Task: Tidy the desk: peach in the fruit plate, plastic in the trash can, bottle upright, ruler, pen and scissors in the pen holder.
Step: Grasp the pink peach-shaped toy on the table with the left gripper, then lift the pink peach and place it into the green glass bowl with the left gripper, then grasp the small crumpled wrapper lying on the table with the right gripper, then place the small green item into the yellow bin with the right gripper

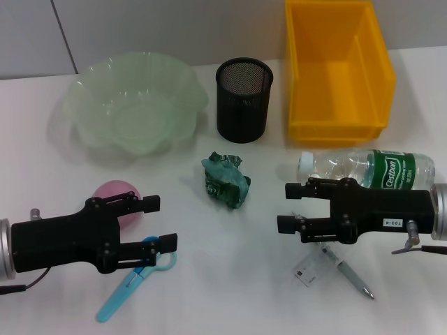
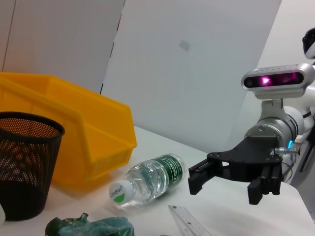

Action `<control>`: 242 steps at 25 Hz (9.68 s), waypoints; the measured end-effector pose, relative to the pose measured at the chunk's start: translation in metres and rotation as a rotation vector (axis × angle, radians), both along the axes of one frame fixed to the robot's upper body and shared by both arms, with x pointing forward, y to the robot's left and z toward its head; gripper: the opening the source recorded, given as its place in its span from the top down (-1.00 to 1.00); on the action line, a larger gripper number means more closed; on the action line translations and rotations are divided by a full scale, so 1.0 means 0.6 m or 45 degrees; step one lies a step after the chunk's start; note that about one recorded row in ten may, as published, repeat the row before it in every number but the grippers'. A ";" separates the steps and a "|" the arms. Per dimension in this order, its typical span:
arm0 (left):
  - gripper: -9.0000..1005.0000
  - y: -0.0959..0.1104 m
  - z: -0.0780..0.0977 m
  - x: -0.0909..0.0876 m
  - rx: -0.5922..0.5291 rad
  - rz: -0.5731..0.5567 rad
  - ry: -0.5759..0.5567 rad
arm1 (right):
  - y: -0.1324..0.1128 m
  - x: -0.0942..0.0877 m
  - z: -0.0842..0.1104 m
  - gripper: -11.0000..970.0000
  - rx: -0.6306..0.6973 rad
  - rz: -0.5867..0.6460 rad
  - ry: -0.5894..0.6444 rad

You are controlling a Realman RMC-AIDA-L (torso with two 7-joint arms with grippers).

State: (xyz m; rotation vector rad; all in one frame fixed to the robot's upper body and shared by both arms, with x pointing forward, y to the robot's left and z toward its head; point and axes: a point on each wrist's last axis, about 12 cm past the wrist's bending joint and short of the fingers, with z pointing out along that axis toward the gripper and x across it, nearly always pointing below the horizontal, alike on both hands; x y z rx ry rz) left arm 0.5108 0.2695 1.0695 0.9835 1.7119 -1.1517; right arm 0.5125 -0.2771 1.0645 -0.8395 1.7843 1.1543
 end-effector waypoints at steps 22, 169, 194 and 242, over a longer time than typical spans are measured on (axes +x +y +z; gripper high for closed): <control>-0.59 -0.003 0.008 0.009 -0.009 0.017 -0.051 | -0.002 -0.001 -0.002 -0.68 -0.006 -0.011 0.004; -0.61 0.040 0.009 -0.014 -0.003 0.087 0.039 | 0.221 0.205 0.145 -0.67 -0.919 0.006 0.315; -0.59 0.044 0.011 -0.011 0.009 0.087 0.024 | 0.220 0.196 0.096 -0.09 -0.903 -0.014 0.411; -0.54 0.043 0.015 -0.009 0.000 0.082 0.029 | -0.037 0.243 0.207 0.71 -0.606 -0.778 0.032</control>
